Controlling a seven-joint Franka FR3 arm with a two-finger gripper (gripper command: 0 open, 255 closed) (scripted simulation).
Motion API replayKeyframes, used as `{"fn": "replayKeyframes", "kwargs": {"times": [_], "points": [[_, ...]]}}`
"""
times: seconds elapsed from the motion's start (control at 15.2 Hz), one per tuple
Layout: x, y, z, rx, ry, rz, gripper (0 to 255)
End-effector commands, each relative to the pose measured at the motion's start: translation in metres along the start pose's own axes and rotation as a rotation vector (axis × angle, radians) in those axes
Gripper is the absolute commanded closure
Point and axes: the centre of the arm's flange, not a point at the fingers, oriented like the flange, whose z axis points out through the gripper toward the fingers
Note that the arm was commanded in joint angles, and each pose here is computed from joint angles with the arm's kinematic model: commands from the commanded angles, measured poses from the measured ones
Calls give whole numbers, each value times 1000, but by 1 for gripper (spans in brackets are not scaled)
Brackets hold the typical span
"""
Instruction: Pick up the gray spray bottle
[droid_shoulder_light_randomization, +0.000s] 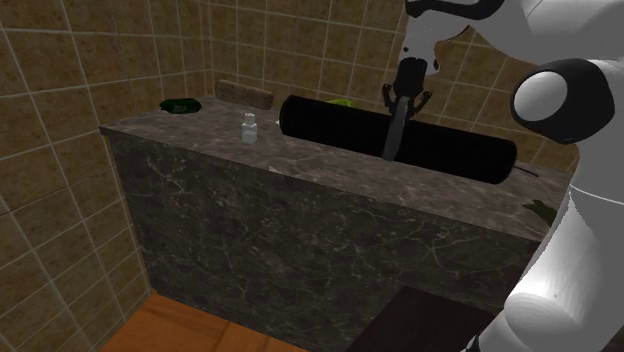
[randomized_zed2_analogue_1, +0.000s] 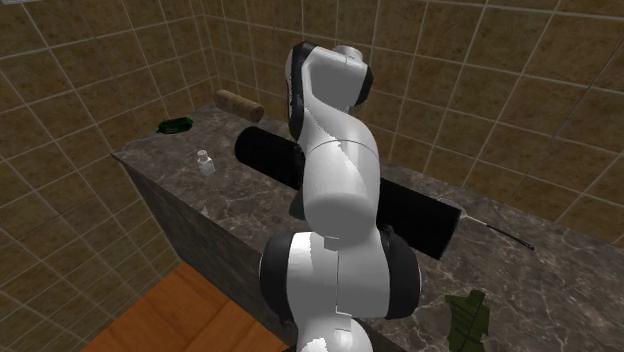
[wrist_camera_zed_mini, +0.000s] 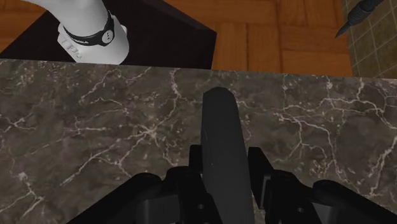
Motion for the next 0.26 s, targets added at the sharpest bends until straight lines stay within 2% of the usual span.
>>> {"fn": "replayKeyframes", "kwargs": {"times": [0.0, 0.2], "points": [[-5, -1, -9, 0, 0, 0, 255], [-8, -1, -14, 0, 0, 0, 255]]}}
